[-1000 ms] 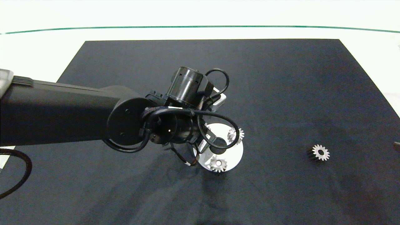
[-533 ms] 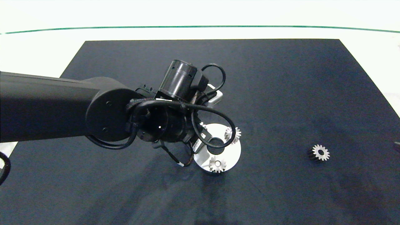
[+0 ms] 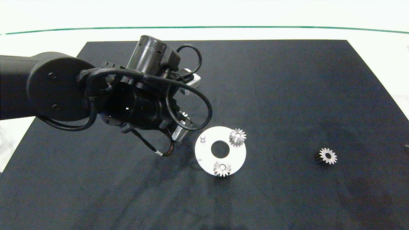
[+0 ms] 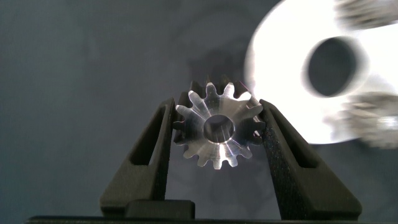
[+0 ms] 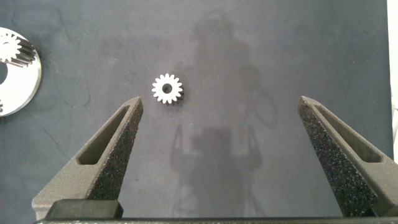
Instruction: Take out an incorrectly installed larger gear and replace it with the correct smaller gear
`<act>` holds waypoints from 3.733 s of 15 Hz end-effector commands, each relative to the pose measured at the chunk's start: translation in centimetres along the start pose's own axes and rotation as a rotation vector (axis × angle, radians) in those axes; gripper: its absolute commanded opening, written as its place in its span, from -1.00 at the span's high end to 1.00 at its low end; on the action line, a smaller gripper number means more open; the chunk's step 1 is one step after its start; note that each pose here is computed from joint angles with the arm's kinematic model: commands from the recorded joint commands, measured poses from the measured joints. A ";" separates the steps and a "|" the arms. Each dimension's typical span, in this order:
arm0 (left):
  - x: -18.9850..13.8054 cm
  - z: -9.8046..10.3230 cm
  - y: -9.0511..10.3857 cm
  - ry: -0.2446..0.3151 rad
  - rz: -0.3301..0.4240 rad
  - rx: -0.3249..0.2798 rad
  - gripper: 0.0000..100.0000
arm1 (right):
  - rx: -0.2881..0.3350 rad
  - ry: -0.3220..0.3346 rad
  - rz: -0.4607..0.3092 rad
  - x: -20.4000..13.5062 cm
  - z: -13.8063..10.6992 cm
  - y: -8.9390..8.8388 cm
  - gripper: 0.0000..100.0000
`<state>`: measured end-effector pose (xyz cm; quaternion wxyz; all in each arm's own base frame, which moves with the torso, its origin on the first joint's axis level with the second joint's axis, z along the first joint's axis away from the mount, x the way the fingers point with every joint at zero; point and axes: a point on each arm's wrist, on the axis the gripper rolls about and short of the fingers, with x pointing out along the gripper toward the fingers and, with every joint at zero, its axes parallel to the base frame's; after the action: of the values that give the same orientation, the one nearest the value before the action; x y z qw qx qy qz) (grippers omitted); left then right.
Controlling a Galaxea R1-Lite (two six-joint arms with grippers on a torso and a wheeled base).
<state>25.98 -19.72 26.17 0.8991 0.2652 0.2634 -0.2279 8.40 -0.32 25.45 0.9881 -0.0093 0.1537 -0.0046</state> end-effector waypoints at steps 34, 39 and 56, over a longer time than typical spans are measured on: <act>-5.9 -6.8 7.3 0.054 0.225 -0.158 -1.00 | -0.111 0.198 0.021 4.7 -1.1 -0.1 -1.00; -10.0 -7.5 9.0 -0.018 0.325 -0.209 -1.00 | -0.171 0.279 0.078 7.0 -1.6 0.5 -1.00; -16.3 -8.1 9.8 -0.156 0.446 -0.259 -1.00 | -0.293 0.374 0.202 14.5 -2.8 2.6 -1.00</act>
<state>16.26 -3.19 33.42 0.9710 0.1800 0.1567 -0.0105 20.93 1.81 18.83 0.9308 -0.1344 0.3222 0.1082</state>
